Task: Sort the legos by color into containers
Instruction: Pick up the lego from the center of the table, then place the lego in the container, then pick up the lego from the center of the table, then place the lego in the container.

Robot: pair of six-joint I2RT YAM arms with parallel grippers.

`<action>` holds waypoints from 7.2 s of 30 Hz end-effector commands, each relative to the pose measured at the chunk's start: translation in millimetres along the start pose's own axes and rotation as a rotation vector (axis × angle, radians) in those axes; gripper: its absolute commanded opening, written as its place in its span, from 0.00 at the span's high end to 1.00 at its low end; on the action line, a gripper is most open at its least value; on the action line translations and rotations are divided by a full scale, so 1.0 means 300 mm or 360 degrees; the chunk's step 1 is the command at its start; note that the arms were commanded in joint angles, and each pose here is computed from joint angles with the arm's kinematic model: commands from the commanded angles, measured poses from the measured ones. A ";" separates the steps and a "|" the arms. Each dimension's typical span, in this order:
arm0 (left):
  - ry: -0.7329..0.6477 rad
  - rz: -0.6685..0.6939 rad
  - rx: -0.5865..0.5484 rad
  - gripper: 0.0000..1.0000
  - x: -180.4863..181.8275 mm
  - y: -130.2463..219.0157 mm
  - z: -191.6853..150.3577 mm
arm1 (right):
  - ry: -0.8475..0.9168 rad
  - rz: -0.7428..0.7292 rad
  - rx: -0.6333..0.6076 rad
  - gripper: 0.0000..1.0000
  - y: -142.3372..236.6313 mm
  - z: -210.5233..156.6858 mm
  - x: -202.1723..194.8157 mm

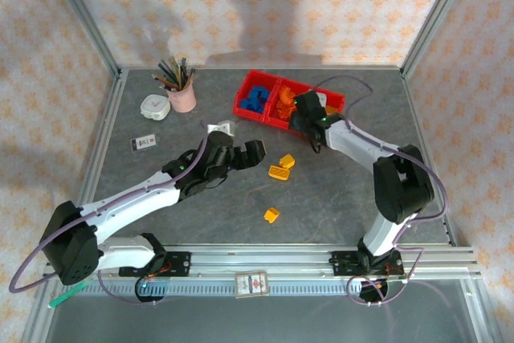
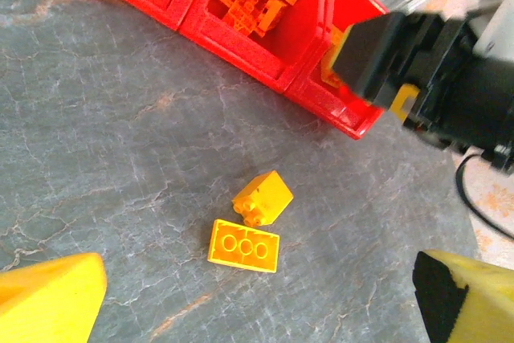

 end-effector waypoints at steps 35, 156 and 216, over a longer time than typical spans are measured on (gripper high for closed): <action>0.0054 0.0180 -0.0085 0.01 0.181 0.079 -0.053 | -0.0207 0.0047 0.0207 0.22 -0.069 -0.343 0.214; 0.0182 0.0140 -0.0080 0.01 0.213 0.116 -0.081 | 0.0306 0.0035 0.0311 0.36 -0.041 -0.429 0.204; -0.0041 -0.0017 -0.0017 0.01 -0.024 0.022 0.020 | -0.0151 -0.0137 -0.0140 0.43 -0.038 0.259 -0.134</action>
Point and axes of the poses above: each hand's point on the last joint's axis, 136 mm out from that joint toward the fingers, its own y axis back along the fingers, its own x axis along the line the jaws close on, z = x × y, the point moved 4 cm from there along y, back along the fingers, and after that the axes turned 8 degrees about y, right-handed, at the moved point
